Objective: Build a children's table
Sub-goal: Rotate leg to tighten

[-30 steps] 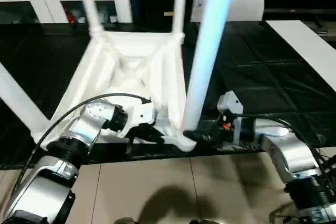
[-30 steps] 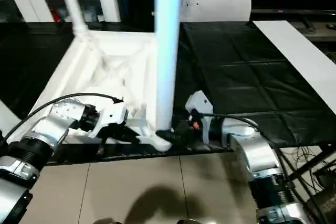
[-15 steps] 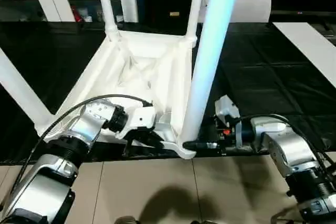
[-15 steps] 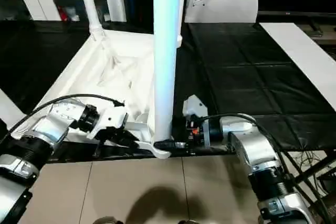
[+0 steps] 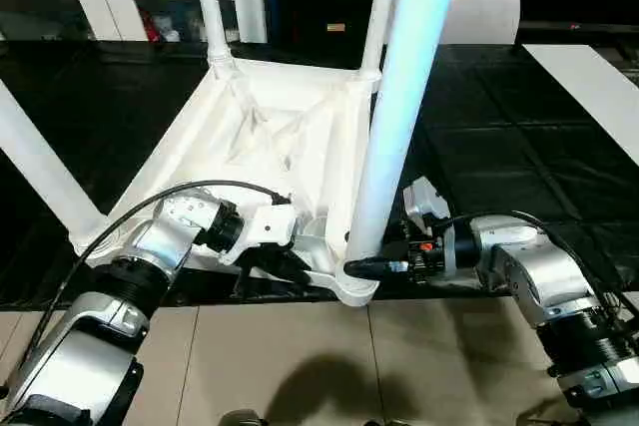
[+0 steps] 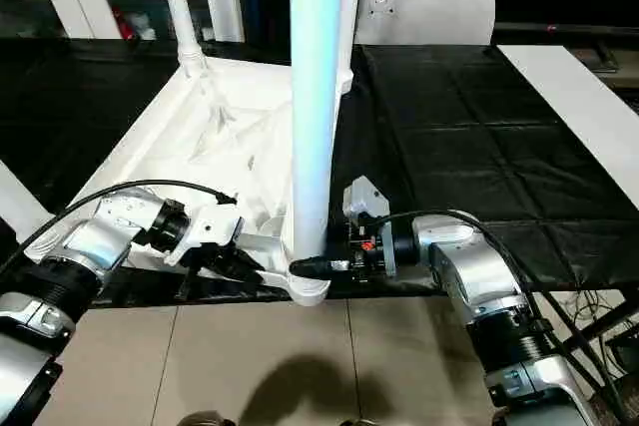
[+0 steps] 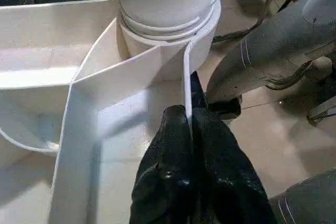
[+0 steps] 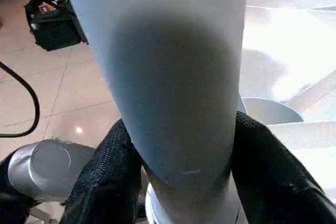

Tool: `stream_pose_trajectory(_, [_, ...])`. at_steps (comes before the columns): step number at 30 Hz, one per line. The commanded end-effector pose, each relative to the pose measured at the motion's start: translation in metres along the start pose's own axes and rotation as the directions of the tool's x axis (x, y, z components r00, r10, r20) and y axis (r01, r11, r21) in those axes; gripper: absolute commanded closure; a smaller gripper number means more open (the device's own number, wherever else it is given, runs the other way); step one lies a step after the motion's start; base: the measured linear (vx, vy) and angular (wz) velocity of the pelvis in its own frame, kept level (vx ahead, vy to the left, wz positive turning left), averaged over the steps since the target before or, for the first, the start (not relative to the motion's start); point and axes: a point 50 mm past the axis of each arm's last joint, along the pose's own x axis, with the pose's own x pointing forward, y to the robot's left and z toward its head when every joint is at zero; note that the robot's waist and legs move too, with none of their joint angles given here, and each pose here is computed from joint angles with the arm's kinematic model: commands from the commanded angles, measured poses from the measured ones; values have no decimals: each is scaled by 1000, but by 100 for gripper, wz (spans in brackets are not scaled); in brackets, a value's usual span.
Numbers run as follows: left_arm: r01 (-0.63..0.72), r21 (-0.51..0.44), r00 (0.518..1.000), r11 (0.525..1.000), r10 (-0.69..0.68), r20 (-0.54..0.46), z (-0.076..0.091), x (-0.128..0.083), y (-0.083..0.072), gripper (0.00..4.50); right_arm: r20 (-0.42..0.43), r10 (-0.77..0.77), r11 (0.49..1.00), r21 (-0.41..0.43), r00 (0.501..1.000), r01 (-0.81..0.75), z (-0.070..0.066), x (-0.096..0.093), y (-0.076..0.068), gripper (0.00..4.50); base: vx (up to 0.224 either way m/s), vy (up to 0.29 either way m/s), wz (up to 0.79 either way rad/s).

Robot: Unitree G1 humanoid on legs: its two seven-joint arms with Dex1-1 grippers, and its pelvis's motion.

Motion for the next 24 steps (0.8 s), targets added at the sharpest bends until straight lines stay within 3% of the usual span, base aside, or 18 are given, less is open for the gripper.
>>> stream_pose_trajectory(1, [31, 15, 999, 999, -30, -31, 1, 4, 1, 450, -3, 50, 999, 19, 999, -50, -2, 6, 7, 248, 0, 0, 0])
stream_pose_trajectory(7, [-45, -31, 999, 999, 45, 8, 5, 8, 6, 450, 54, -29, 999, 45, 998, 26, -3, 17, 10, 252, 0, 0, 0])
stream_pose_trajectory(9, [-149, -92, 989, 985, 150, 6, 10, 15, 16, 450, 41, -197, 977, 90, 980, 192, -6, 33, 3, 252, 0, 0, 0])
stream_pose_trajectory(12, [-228, -169, 969, 959, 240, 52, 17, 22, 26, 450, 13, -312, 942, 132, 950, 308, -7, 45, -4, 252, -17, -3, -2])
stream_pose_trajectory(17, [-330, -277, 927, 902, 365, 85, 34, 33, 42, 450, 7, -497, 843, 240, 868, 481, 5, 74, -16, 254, -34, 14, -8])
stream_pose_trajectory(19, [-457, -341, 864, 821, 501, 48, 39, 33, 54, 450, -27, -619, 743, 305, 785, 596, 13, 92, -26, 254, 0, 0, 0])
stream_pose_trajectory(24, [-565, -350, 800, 747, 600, -11, 43, 31, 63, 450, -53, -698, 662, 334, 714, 671, 20, 103, -33, 254, 3, -20, -9])
